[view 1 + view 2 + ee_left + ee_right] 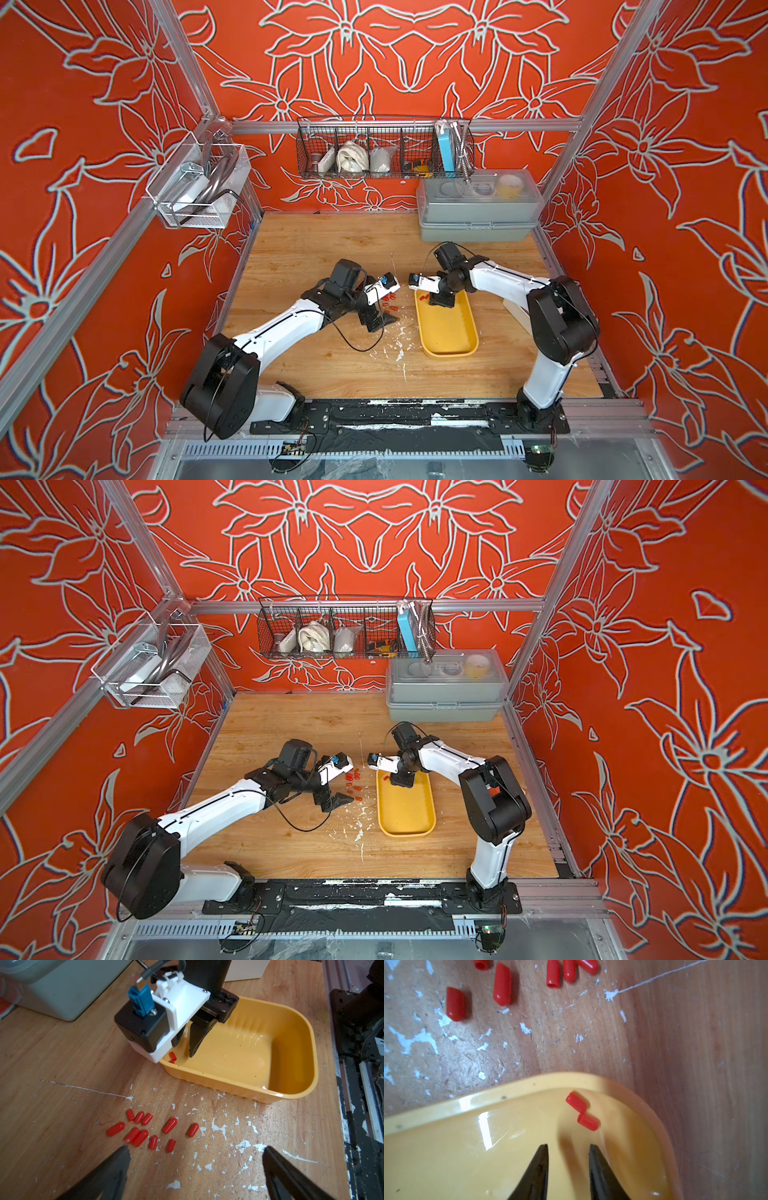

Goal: Take the screw protection sleeves out of the storage box
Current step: Pick up the screw protection sleeve from the storage box.

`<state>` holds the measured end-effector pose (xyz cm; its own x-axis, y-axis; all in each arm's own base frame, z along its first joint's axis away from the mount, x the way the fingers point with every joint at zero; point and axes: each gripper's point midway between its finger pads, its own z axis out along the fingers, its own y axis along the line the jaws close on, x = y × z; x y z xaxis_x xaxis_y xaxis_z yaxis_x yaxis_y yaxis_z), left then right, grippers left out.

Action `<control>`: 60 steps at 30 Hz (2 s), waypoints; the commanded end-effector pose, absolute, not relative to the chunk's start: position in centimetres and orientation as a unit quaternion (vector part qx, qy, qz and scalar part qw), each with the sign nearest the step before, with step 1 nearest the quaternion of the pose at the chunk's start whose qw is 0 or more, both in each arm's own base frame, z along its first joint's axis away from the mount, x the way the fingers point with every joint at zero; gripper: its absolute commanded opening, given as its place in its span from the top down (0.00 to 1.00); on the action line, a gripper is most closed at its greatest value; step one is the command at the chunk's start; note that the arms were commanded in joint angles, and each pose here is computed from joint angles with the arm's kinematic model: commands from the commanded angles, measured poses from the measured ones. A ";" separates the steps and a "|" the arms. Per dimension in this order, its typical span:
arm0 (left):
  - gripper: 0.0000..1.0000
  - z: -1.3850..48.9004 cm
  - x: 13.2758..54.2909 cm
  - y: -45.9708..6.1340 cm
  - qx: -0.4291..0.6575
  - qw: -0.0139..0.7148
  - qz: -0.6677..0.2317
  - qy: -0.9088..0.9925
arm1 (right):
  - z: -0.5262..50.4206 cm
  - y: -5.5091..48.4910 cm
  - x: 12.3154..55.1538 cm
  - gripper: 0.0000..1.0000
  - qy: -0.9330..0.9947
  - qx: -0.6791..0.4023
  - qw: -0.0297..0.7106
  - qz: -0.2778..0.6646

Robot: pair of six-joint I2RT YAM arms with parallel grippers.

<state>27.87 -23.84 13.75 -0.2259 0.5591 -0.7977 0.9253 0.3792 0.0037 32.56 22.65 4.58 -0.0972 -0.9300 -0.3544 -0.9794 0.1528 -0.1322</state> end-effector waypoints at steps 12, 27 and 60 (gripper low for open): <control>0.02 15.1 27.9 -23.9 0.507 0.378 -0.245 0.734 | 3.8 24.3 33.4 0.68 0.704 -0.685 0.173 0.071; 0.02 15.3 27.7 -23.8 0.511 0.380 -0.244 0.731 | 1.5 23.0 31.8 0.72 0.692 -0.710 0.107 0.072; 0.02 16.4 28.0 -23.3 0.507 0.392 -0.238 0.730 | 4.9 21.8 30.9 1.00 0.702 -0.699 0.117 0.064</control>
<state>27.68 -23.33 14.60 -0.2113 0.5656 -0.7971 0.9263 0.3762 0.0214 32.06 22.91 3.98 0.0169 -0.9609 -0.2764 -0.9959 0.0085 -0.0905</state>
